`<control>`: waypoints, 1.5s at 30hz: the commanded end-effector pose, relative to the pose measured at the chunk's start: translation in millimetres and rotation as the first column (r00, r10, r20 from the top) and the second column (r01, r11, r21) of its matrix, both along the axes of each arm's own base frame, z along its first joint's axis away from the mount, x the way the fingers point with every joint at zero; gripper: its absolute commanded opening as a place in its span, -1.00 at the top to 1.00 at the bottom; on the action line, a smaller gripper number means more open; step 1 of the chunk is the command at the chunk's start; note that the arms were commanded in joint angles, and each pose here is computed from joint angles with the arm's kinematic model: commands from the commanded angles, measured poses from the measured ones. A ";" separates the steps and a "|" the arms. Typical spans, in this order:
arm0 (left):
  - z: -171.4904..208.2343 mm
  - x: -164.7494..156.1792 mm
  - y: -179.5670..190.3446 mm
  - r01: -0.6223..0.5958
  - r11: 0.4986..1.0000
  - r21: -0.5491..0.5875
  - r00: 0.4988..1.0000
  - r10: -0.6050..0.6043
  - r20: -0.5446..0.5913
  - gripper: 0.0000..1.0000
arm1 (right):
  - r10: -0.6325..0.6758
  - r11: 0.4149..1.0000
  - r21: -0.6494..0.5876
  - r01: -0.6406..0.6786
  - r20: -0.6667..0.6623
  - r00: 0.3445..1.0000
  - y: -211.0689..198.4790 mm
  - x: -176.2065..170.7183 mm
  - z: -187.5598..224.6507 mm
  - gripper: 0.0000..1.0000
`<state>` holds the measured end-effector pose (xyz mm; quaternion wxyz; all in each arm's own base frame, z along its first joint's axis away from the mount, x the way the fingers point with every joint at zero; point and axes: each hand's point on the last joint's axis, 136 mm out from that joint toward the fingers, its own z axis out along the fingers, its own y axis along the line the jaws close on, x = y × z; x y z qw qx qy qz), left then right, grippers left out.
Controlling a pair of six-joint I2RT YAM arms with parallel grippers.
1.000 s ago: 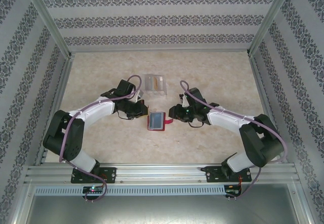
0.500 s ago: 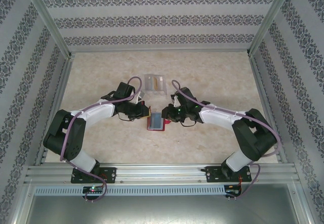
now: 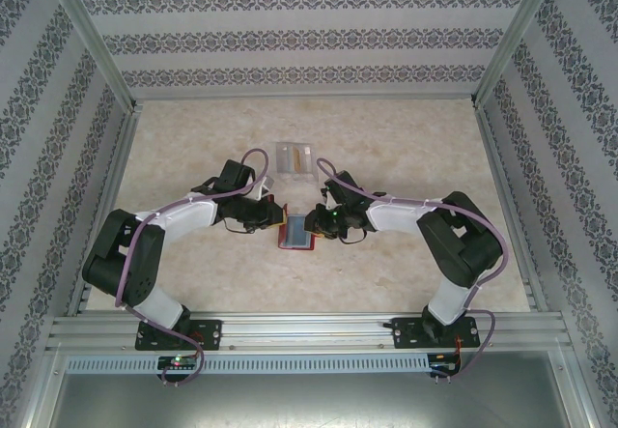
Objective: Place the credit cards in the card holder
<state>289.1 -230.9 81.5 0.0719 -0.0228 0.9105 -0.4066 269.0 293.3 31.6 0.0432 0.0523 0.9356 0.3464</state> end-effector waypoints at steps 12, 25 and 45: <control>-5.2 -0.4 3.4 -0.013 1.000 -0.013 1.000 0.013 -0.018 1.00 | 0.027 0.999 0.047 -0.026 -0.020 0.999 17.1 -1.7 -1.1 0.56; -3.4 -0.9 3.7 -0.015 1.000 -0.015 1.000 0.015 -0.015 1.00 | 0.017 1.000 0.001 -0.017 0.010 1.000 6.0 -5.0 1.1 0.49; -1.1 -0.1 1.5 -0.015 0.999 -0.034 1.000 0.015 -0.017 1.00 | 0.027 0.998 -0.056 -0.026 0.016 1.000 6.5 -9.9 -10.5 0.30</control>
